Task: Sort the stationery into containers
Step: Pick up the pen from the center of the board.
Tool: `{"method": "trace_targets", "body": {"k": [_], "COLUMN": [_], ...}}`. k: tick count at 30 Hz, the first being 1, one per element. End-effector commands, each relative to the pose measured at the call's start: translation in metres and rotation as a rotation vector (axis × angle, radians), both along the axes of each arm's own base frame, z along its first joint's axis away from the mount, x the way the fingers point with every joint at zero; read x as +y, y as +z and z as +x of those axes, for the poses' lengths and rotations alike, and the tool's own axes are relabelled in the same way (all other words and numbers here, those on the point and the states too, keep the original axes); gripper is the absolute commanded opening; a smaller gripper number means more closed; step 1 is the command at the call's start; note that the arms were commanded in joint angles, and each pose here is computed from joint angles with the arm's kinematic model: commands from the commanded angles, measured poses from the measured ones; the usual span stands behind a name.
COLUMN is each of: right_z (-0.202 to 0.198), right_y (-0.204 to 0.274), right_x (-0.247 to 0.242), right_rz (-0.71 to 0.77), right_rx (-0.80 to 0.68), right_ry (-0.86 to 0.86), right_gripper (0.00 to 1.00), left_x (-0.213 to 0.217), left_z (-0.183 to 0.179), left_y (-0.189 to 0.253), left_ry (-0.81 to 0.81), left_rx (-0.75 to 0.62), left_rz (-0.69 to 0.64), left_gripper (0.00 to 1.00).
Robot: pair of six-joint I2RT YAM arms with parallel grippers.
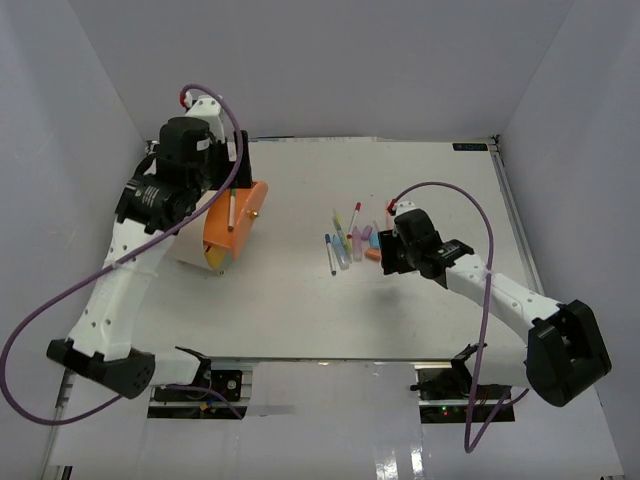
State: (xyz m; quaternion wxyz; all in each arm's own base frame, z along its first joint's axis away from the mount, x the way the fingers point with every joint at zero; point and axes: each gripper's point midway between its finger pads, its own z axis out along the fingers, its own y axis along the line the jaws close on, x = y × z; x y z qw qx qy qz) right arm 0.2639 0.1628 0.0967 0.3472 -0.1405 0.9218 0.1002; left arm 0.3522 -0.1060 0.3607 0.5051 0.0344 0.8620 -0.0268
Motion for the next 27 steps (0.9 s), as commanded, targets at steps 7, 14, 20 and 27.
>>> {"method": "trace_targets", "body": {"k": [7,14,20,27], "right_z": [0.065,0.099,0.114,0.120], "right_y": [0.011,-0.012,-0.032,-0.046], "right_x": [0.001,0.015,0.016,0.019], "right_rz": [-0.156,-0.184,-0.173,-0.174], "right_rx": [-0.060,-0.004,0.052,0.084], "right_ry": [0.004,0.064,0.075,0.089], "right_gripper": [0.42,0.37,0.37,0.32], "left_x": [0.005,0.020,0.024,0.023], "left_z": [-0.073,-0.098,-0.104,-0.105], "left_y": [0.026,0.002,-0.014,-0.016], "left_ry": [-0.076,-0.054,-0.045,-0.052], "left_rx": [-0.183,-0.169,-0.138,-0.142], "left_rz": [-0.214,-0.202,-0.186,-0.189], "left_gripper": [0.98,0.98,0.98,0.98]}}
